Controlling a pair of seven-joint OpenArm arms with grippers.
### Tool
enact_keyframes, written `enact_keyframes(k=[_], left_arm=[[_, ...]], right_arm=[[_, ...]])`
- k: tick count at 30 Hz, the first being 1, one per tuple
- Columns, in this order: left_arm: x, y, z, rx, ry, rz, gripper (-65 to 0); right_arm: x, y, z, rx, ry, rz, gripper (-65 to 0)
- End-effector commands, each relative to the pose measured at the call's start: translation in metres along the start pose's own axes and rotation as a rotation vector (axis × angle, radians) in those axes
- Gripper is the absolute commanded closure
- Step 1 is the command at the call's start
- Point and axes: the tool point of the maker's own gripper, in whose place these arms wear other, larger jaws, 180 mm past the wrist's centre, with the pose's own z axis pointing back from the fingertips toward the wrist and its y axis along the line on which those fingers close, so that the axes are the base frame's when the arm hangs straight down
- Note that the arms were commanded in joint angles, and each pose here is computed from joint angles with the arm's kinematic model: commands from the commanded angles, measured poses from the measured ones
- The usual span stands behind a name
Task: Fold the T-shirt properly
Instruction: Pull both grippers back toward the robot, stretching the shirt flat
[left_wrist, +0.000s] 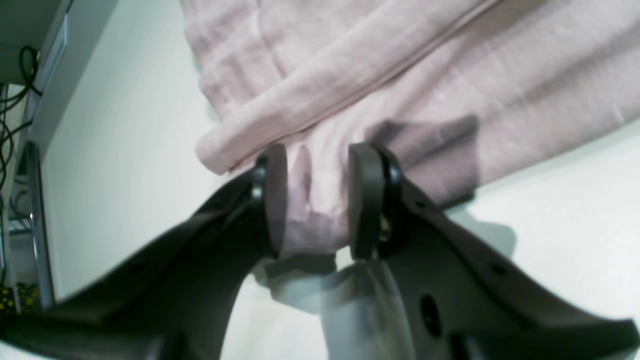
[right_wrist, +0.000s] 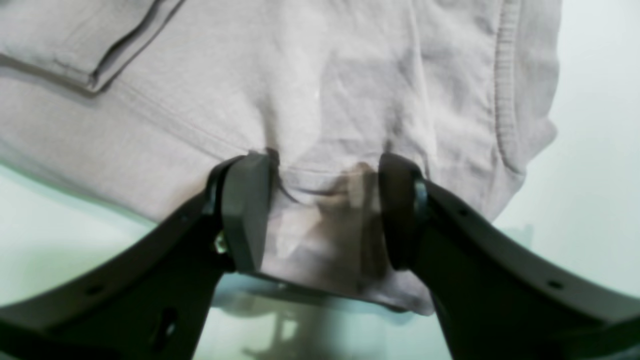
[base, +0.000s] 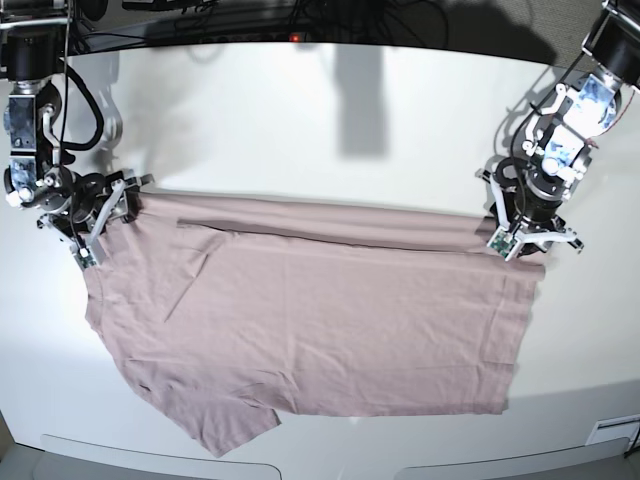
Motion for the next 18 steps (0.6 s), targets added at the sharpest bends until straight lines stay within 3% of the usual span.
enact_keyframes(k=[1,15,18], left_arm=[[-0.042,-0.002,0.007,-0.028,0.152,-0.022,-20.4],[-0.058,-0.022,0.051,-0.029,0.145,-0.108,-20.0],[-0.054,-0.015,0.053,0.027,0.12,-0.123,-20.0]], right_arm=[[-0.007,-0.015,0.007,-0.042,0.046,0.034,-34.5],[-0.024,0.022,0.024,0.0,0.063,0.122,-34.5],[-0.031,0.027,0.025,0.008,0.068,0.122,-34.5]])
